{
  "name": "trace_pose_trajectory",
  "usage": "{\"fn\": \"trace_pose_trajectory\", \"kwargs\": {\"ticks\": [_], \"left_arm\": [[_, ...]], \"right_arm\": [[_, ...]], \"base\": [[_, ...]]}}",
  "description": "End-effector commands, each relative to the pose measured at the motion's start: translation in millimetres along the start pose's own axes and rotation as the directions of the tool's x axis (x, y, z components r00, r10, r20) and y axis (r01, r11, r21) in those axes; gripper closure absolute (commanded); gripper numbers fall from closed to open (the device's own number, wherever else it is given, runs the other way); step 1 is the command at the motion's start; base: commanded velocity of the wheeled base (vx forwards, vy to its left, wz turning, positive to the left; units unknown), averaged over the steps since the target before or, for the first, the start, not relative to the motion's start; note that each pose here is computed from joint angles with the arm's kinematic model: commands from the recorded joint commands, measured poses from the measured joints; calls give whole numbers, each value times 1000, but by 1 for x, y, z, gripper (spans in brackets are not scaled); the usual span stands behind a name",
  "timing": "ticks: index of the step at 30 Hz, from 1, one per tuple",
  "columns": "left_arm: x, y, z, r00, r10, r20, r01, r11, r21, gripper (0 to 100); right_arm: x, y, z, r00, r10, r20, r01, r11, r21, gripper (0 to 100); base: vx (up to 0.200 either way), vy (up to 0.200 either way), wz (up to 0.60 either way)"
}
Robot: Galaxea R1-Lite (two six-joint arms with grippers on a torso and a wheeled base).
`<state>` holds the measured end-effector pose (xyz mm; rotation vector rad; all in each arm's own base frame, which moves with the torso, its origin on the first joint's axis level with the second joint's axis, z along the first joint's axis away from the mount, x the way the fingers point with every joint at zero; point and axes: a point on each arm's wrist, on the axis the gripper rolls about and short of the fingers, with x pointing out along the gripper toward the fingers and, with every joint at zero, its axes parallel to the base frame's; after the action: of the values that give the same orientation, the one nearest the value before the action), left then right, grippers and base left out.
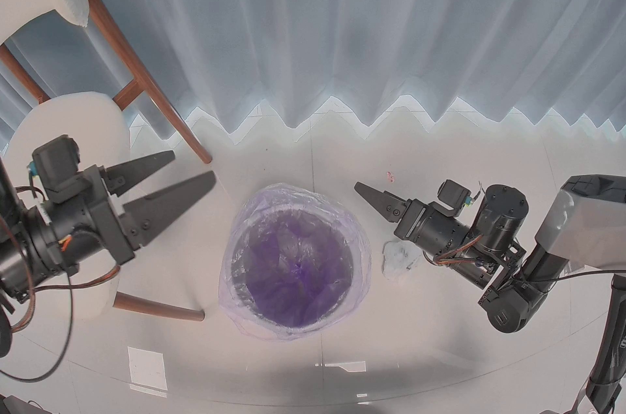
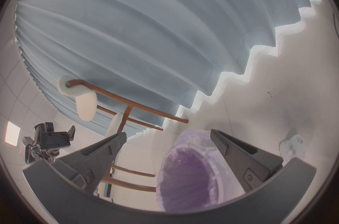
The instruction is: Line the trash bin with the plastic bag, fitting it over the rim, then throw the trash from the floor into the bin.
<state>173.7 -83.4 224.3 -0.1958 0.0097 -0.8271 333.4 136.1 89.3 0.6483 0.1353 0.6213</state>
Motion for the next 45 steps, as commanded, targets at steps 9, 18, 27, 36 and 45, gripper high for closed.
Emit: {"fn": "trace_pose_trajectory", "kwargs": {"ticks": [9, 18, 27, 36, 45], "left_arm": [[-41, -20, 35, 991, -2, 131, -6, 998, 64, 0], [-41, -26, 53, 984, -12, 177, -1, 997, 77, 0], [-39, -27, 61, 983, -21, 180, 24, 1000, -12, 0], [-43, -27, 57, 992, -57, 112, 63, 997, -52, 0], [-44, -25, 61, 992, -36, 124, 41, 998, -42, 0]], "right_arm": [[-28, 58, 31, 984, -66, -168, 70, 997, 17, 0], [-14, 66, 46, 992, -102, -68, 104, 994, 17, 0], [-4, 5, 32, 979, -200, -49, 194, 975, -106, 0], [1, -58, -1, 935, -345, -84, 298, 890, -345, 0], [8, -76, -18, 907, -407, -110, 350, 872, -341, 0]], "base": [[-200, 0, 0], [-111, 0, 0], [0, -22, 0], [0, -200, 0], [0, -200, 0]]}}
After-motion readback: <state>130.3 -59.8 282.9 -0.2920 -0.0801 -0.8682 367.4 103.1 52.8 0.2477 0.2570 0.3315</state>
